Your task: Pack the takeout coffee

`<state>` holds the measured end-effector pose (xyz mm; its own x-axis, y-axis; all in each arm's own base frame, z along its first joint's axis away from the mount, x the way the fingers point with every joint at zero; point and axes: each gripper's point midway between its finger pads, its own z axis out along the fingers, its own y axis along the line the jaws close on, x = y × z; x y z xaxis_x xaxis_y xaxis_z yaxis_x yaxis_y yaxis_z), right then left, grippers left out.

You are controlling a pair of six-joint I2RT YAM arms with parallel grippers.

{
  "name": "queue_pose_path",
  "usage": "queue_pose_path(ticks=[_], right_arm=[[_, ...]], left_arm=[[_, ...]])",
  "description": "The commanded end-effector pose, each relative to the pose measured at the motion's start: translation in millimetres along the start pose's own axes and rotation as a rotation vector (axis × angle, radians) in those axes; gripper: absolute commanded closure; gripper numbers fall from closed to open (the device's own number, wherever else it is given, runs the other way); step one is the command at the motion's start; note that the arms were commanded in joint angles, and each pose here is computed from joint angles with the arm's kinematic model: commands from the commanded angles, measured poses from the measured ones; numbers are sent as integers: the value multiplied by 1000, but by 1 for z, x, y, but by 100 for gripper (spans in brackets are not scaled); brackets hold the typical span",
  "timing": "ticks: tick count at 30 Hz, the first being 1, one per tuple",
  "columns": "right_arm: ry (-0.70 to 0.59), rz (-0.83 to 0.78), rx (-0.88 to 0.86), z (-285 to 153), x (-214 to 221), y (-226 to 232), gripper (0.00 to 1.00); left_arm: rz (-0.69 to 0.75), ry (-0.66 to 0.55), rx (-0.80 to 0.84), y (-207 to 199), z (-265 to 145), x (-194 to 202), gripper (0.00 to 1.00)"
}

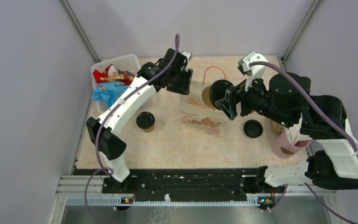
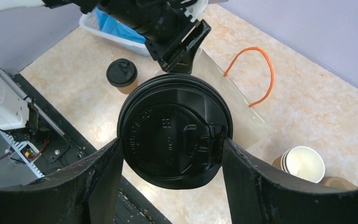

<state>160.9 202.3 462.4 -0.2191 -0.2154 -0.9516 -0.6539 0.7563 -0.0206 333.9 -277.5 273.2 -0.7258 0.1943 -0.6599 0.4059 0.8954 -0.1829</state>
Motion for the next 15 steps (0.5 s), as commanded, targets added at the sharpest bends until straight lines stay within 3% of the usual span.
queue_pose_path(ticks=[1, 9, 15], right_arm=[[-58, 46, 17, -5, -13, -5, 37], [-30, 26, 26, 2, -6, -3, 37], [31, -41, 65, 16, 3, -4, 37]], left_arm=[[-15, -23, 22, 1, 4, -15, 48], [28, -55, -5, 6, 21, -25, 70], [82, -251, 7, 4, 8, -60, 93]])
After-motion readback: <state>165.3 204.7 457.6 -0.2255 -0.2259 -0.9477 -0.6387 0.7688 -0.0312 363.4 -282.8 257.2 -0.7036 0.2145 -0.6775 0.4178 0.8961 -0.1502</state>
